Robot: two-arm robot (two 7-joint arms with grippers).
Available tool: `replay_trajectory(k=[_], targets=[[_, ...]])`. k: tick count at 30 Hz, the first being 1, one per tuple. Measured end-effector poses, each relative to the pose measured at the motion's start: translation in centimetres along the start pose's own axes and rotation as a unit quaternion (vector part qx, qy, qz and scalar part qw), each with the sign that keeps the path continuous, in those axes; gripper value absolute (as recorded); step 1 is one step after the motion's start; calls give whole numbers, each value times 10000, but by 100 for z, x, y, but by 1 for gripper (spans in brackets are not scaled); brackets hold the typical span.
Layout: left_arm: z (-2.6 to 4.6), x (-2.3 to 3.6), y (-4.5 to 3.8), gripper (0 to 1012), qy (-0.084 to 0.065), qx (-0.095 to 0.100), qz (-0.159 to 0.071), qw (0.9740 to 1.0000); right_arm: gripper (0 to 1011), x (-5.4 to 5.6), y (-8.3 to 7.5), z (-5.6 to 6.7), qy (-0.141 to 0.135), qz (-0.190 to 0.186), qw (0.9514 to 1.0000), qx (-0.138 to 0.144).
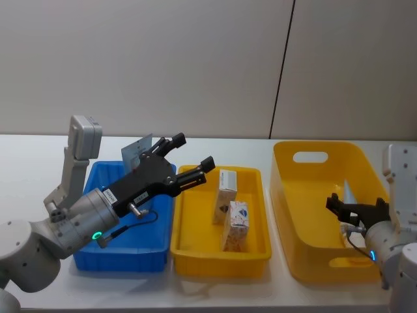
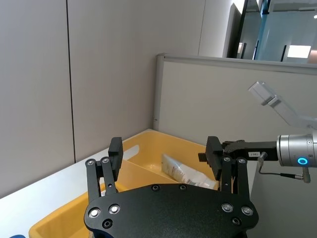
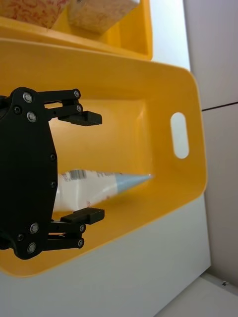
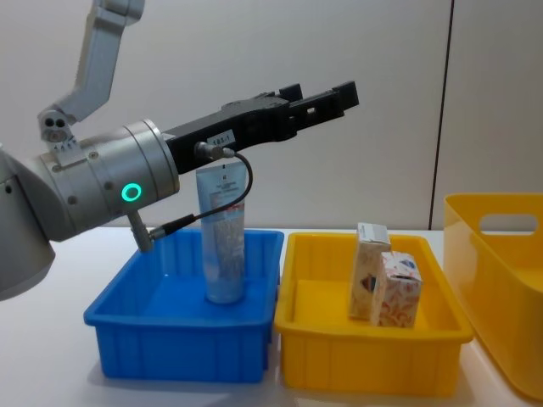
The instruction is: Bimanual collaborative sorting of washing and personal care products
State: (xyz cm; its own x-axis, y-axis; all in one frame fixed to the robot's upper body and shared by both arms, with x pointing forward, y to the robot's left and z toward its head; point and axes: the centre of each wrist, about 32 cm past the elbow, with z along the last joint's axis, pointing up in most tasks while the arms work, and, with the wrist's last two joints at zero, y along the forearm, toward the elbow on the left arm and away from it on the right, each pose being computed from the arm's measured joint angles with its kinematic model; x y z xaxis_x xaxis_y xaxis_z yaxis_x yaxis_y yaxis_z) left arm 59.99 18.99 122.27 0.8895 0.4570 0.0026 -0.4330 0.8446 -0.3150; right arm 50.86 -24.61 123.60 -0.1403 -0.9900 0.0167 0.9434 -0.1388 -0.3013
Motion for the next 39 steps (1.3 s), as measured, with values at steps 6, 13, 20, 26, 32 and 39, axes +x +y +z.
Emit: replay_trajectory(k=[6, 13, 20, 26, 32, 39], targets=[[0, 0, 0, 1002, 0, 1, 0, 10000, 1003, 13, -36, 26, 123, 140, 9996, 230], [0, 0, 0, 1001, 0, 0, 1, 10000, 1003, 29, -93, 61, 309, 370, 9972, 580], [-3, -28, 22, 1002, -39, 59, 108, 9999, 1003, 48, -167, 115, 559, 686, 9904, 1062], [-10, -92, 80, 1002, -138, 238, 365, 9990, 1003, 60, -217, 163, 738, 922, 9830, 1404], [-19, -171, 149, 1002, -270, 448, 675, 9963, 1003, 62, -223, 158, 730, 939, 9825, 1431], [-25, -267, 223, 1001, -442, 661, 1022, 9916, 1003, 46, -240, 77, 568, 1079, 9811, 1506]])
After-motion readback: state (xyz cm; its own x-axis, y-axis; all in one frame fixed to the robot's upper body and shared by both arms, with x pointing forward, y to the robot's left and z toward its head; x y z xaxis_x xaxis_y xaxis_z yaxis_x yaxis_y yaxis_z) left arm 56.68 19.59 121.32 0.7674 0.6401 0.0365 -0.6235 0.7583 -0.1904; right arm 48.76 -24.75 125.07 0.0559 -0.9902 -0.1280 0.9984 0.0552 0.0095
